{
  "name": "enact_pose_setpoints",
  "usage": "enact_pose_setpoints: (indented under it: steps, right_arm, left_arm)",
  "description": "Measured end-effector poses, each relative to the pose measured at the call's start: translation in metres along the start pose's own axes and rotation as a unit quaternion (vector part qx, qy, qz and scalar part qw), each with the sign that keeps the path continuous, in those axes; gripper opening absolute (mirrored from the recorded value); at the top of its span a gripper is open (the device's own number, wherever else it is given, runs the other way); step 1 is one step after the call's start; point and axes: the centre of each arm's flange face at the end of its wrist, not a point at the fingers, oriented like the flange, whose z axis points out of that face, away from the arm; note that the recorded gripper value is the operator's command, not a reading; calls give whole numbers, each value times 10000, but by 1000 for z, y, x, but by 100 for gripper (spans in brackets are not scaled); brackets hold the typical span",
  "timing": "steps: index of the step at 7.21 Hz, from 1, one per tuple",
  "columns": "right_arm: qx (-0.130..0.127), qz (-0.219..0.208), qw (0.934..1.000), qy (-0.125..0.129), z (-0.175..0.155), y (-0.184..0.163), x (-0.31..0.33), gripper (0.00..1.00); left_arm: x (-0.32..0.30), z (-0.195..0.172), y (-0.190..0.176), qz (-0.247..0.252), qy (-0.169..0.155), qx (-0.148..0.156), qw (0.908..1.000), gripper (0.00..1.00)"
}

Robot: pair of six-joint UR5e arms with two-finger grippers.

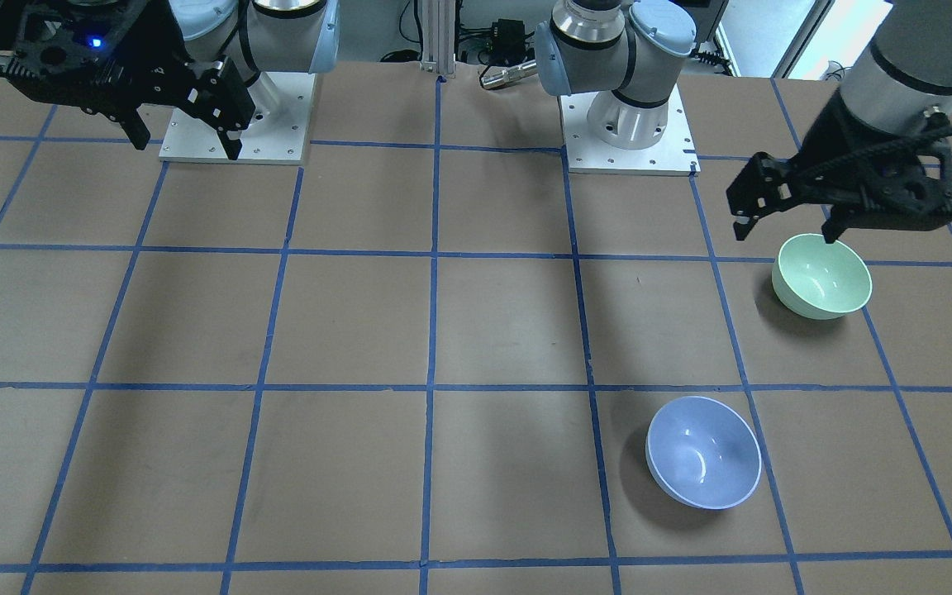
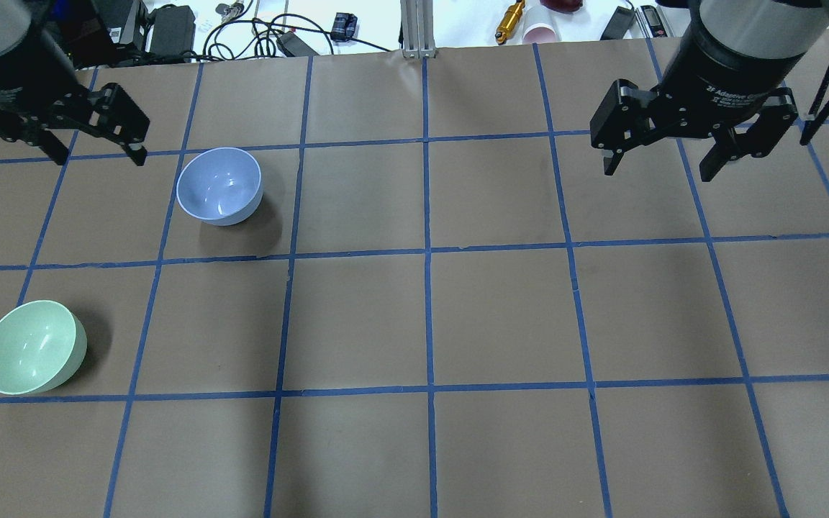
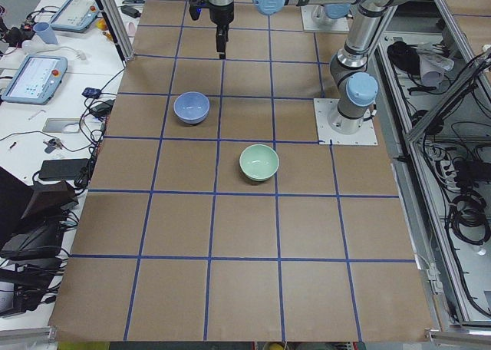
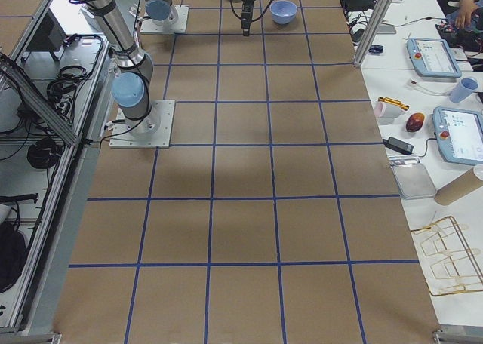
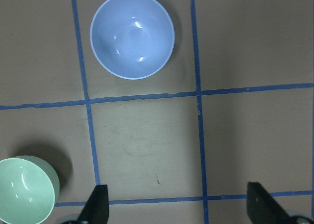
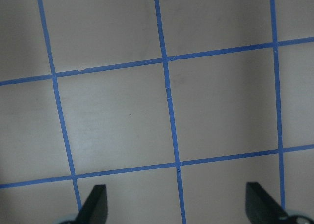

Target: Stack green bowl on blue bowl

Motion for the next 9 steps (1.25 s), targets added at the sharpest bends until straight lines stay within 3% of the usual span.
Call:
enact_pose_setpoints:
  steps: [4,9]
  right_arm:
    - [3,0,10000,0,0,0,0,100]
    - [4,0,10000,-1,0,0,0,100]
  left_arm:
    - [-167,60,34,123,327,-361,9987,100]
    - [-263,149,80,474,341,-2,9983,100]
